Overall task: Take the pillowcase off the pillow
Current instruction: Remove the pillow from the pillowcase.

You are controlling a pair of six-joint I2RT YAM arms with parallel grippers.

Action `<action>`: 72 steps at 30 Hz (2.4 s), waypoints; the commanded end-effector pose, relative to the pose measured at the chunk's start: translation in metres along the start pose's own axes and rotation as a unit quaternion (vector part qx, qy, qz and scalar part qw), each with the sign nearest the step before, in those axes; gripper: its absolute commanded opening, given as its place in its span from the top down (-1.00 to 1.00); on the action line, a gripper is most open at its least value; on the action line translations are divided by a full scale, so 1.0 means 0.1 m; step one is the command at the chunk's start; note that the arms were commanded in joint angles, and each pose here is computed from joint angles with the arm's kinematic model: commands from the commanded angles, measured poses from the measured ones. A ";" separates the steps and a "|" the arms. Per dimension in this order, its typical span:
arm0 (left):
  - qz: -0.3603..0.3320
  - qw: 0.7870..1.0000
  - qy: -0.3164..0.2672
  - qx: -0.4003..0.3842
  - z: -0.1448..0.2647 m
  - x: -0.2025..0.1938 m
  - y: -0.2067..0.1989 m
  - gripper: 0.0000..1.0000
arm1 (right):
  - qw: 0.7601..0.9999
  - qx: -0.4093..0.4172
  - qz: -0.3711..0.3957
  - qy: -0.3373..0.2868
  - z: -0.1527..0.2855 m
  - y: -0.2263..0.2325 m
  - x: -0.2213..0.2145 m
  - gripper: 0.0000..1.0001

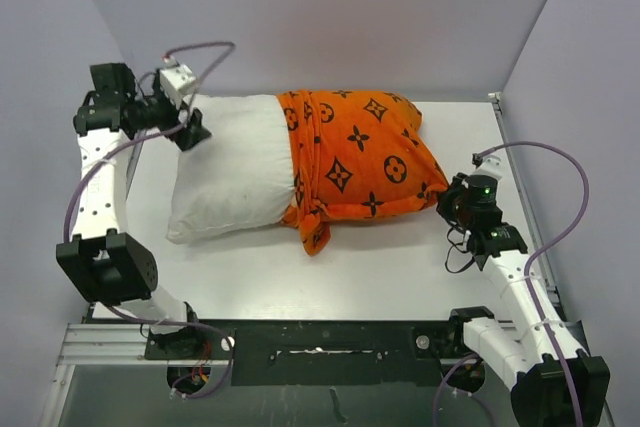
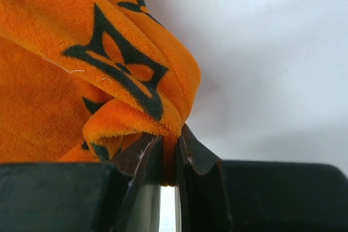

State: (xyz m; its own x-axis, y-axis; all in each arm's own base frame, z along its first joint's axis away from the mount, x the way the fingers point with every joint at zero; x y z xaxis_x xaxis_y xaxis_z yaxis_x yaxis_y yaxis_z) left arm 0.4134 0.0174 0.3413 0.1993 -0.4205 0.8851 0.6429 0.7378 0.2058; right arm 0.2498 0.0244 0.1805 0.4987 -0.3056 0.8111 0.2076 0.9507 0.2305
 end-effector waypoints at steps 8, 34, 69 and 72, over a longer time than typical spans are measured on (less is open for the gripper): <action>-0.182 0.966 -0.020 -0.185 0.39 -0.21 -2.05 -0.96 | 0.997 0.058 0.043 -0.035 0.08 0.32 0.29 1.00; -0.216 0.917 0.238 -0.235 -0.85 -1.64 -1.85 1.00 | 0.992 0.089 0.072 -0.051 0.10 0.44 0.42 1.00; -0.165 0.941 0.289 0.067 -0.07 -2.92 0.08 1.00 | 0.971 -0.080 -0.066 -0.213 0.66 -0.54 2.03 1.00; -0.159 0.937 0.300 0.074 0.01 -3.07 0.17 1.00 | 0.965 -0.096 -0.089 -0.228 0.73 -0.62 2.15 1.00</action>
State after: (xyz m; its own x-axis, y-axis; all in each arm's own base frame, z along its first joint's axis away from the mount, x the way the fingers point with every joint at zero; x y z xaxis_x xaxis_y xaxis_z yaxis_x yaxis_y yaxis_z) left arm 0.4041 0.0281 0.1451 -0.1162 -0.7268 0.6770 0.7274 0.4019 0.5563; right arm 0.2830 -0.0152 0.3087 0.4032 -0.4115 0.8174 0.1163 0.9090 0.4002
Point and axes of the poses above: each gripper's point midway between its finger pads, its own z axis back along the fingers, its own y axis along the line the jaws close on, x = y × z, the point moved 5 cm from there along z, back along the fingers, and after that the axes turned 3 degrees about z, right-handed, at the moved point
